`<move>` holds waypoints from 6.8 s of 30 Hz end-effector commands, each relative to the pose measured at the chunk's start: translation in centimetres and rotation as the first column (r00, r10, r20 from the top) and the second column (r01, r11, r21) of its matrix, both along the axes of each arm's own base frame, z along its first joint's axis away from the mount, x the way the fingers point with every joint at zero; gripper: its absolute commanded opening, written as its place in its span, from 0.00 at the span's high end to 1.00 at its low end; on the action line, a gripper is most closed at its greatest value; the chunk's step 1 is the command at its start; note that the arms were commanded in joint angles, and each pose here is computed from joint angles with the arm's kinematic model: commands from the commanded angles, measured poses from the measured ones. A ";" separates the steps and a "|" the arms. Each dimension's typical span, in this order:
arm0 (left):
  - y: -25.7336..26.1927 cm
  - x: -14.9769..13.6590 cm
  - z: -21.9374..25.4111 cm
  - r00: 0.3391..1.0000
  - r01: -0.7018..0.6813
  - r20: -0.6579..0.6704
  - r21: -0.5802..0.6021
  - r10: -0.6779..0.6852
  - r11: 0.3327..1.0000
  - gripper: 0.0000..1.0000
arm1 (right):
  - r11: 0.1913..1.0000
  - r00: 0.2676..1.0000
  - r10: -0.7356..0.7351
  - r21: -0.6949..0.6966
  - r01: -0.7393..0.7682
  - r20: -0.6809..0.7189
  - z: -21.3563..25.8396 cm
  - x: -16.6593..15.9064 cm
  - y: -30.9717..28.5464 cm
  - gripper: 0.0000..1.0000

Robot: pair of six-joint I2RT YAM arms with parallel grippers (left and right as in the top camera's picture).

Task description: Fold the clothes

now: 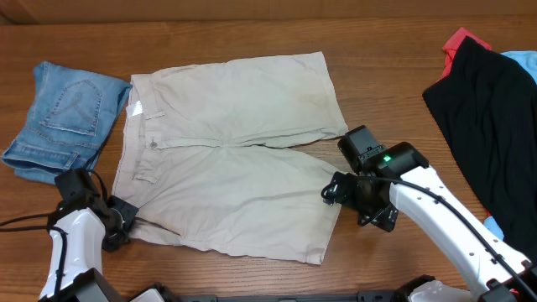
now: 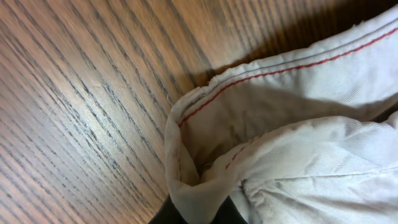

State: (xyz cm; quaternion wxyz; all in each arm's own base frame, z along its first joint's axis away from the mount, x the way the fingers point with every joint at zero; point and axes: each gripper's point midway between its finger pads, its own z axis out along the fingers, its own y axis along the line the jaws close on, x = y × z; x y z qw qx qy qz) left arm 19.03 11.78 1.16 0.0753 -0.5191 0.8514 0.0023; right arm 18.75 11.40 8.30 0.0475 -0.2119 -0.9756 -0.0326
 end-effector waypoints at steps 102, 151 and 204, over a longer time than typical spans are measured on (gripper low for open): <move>0.1 0.0 0.6 0.999 0.045 -0.011 0.000 -0.045 0.999 0.92 | 0.974 0.978 0.140 0.199 -0.108 -0.157 -6.7 -7.4 6.8 0.35; 0.2 0.1 0.7 0.997 0.071 -0.009 0.006 -0.071 0.997 0.93 | 0.971 0.979 0.045 0.239 0.004 -0.201 -7.2 -7.6 7.2 0.96; -3.4 -1.3 22.7 0.908 0.186 0.334 0.218 -0.252 0.958 0.96 | 0.994 0.797 -0.100 0.026 0.105 0.596 21.6 3.0 -8.5 0.96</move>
